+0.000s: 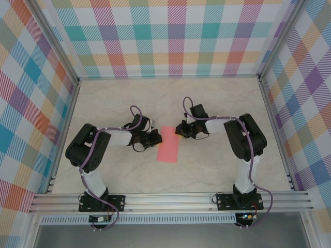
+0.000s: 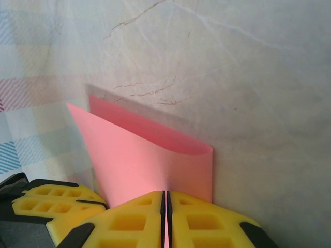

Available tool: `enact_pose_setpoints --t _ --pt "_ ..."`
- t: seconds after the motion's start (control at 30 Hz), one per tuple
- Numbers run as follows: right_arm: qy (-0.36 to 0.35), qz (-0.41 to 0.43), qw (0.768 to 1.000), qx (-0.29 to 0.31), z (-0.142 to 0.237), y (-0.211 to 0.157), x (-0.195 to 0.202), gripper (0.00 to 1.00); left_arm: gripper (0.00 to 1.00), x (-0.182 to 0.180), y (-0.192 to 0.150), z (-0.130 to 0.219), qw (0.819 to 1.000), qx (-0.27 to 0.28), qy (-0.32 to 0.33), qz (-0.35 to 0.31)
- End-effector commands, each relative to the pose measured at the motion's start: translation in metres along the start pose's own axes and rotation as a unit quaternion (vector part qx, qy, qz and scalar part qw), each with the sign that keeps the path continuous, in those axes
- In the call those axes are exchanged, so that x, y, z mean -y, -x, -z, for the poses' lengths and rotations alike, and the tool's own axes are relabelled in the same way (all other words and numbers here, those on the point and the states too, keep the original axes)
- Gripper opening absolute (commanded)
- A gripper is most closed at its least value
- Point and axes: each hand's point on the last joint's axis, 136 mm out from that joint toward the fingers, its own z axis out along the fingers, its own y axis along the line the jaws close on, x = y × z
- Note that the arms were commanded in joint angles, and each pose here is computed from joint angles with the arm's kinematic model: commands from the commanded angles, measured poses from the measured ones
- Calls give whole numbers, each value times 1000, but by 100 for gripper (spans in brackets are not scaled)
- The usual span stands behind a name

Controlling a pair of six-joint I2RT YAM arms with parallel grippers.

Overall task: Fold a paper plane with a square sheet of paper (pick it up from the middle)
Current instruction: First fold in half a square sheet of paper at the center of the table.

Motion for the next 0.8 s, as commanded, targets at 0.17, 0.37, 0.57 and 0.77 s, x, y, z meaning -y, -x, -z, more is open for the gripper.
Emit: enact_pose_setpoints --t 0.17,0.37,0.57,0.77 --pt "6 21 1000 -3 15 4 -18 12 0 -67 -47 -4 989 -64 124 38" --pt "16 31 999 8 27 23 -34 13 0 -68 -48 -4 990 -66 123 38" --pt "3 10 1000 -2 12 26 -16 13 0 -69 -49 -5 989 -68 123 39" --pt "-17 -13 1000 -13 -3 21 8 13 0 -71 -50 -5 989 -68 126 41"
